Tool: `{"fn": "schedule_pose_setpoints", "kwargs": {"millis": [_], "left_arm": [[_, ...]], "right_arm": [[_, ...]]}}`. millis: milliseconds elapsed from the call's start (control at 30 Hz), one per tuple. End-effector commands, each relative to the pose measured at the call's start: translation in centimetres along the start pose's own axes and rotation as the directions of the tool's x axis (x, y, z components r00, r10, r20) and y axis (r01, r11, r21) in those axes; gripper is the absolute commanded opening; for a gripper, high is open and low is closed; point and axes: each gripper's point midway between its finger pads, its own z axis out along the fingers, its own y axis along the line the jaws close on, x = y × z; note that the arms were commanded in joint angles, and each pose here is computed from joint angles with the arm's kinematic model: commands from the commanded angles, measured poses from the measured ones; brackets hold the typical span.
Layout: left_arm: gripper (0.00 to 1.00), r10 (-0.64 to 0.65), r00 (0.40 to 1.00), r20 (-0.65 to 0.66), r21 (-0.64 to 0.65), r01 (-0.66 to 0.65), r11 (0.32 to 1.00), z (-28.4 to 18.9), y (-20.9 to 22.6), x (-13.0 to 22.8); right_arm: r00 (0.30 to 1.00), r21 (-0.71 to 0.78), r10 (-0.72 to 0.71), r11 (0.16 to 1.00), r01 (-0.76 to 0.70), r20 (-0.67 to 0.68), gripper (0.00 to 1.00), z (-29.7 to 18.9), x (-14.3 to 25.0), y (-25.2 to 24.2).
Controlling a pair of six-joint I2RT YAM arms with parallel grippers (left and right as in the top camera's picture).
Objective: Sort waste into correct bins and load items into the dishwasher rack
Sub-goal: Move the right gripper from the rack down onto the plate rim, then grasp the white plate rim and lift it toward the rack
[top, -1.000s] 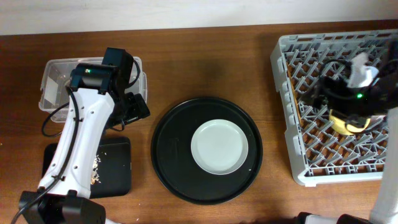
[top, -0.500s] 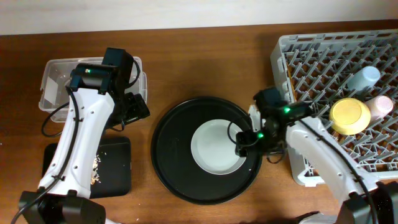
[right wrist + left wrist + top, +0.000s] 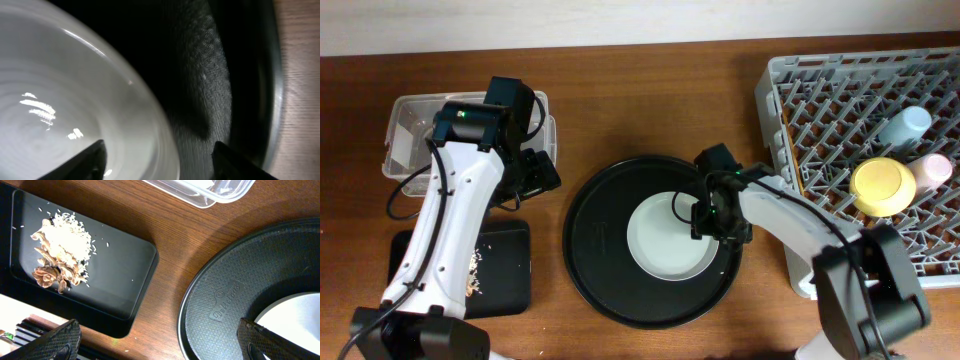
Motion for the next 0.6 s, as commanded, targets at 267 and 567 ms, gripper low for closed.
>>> {"fn": "schedule_pose_setpoints", "kwargs": {"millis": [267,567], "left_arm": [[0.99,-0.002,1.0,0.017,-0.002,0.002,1.0,-0.4,0.3,-0.3],[0.99,-0.002,1.0,0.017,-0.002,0.002,1.0,-0.4,0.3,-0.3]], "right_arm": [[0.996,0.048,0.021,0.999,-0.017,-0.091,0.27,2.3,1.4,-0.7],[0.995,0.116,0.042,0.993,-0.031,-0.091,0.04,-4.7,-1.4,-0.5]]}}
